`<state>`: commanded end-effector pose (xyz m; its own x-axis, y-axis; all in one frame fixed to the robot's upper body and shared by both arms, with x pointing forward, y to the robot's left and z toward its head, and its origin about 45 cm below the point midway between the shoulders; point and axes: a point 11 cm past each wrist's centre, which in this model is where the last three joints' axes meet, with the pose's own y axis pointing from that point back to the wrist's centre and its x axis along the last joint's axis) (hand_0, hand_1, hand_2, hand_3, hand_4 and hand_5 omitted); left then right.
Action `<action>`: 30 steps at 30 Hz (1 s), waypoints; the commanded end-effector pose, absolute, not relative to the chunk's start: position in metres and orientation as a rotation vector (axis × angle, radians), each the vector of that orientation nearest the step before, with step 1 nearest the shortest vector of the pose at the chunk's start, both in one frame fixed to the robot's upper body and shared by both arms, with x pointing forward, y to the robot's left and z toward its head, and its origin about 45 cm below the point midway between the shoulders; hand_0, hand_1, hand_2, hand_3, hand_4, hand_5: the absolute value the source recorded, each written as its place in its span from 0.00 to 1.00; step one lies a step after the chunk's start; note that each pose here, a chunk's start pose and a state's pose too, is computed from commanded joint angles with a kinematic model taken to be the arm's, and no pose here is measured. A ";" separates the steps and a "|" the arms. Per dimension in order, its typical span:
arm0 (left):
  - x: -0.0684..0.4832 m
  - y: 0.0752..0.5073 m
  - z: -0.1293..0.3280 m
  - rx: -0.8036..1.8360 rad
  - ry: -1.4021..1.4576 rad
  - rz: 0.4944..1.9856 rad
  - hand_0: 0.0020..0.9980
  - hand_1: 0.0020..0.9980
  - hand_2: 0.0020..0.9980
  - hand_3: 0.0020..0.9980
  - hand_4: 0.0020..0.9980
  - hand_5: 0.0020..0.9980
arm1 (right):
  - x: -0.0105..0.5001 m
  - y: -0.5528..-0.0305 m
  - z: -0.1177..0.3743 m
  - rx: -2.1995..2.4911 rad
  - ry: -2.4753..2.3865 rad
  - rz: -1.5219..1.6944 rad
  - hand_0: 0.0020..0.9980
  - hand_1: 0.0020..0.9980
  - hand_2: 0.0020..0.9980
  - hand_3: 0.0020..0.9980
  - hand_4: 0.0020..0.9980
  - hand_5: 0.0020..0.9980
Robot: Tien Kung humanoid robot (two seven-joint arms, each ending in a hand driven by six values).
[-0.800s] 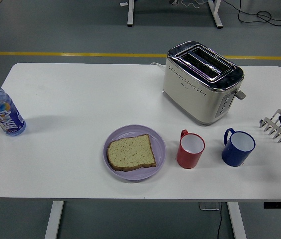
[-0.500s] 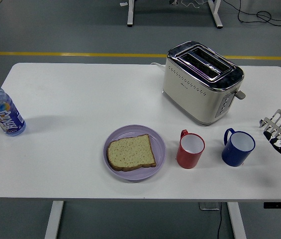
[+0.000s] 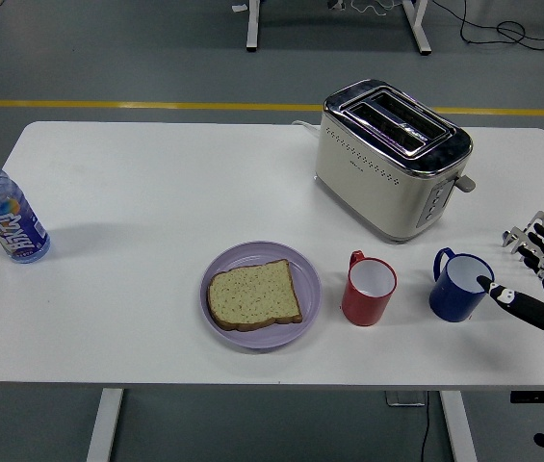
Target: Pick up the cup,pour liquid into bread,place the cup on the desk
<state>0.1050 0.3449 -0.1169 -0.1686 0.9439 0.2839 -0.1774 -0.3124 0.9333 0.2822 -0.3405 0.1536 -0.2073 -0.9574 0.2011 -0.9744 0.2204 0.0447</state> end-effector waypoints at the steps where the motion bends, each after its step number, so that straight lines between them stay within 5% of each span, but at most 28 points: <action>1: 0.105 0.345 -0.117 1.199 0.995 1.628 0.69 0.69 0.70 0.55 0.25 1.00 | 0.283 -0.339 0.153 1.850 -2.294 0.141 0.93 0.85 0.93 0.93 1.00 0.03; 30: 0.104 0.345 -0.117 1.205 0.996 1.625 0.69 0.70 0.70 0.56 0.25 1.00 | 0.294 -0.330 0.138 1.791 -2.241 0.156 0.93 0.85 0.93 0.92 1.00 0.06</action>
